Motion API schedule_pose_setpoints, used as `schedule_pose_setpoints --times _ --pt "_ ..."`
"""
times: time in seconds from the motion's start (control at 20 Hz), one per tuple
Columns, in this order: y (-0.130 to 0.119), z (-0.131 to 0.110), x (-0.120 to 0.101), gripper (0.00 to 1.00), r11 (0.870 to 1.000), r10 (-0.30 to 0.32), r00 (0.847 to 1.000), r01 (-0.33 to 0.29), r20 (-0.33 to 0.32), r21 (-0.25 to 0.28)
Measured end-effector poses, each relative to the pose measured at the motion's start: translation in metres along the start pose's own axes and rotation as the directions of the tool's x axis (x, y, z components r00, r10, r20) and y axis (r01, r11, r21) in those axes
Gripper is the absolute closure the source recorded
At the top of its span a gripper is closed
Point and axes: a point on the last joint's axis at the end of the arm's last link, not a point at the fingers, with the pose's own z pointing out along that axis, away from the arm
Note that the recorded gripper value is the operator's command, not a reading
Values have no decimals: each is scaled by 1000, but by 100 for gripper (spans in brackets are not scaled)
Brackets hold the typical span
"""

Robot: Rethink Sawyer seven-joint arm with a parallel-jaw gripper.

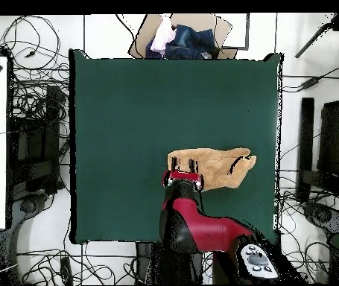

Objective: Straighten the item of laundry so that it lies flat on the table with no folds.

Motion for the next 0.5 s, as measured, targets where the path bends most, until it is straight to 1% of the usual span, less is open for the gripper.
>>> schedule_pose_setpoints --times 0.3,0.5 --pt "17 8 4 0 1000 26 1000 -26 -2 2" --pt "21 14 7 0 999 50 999 -50 -6 12"
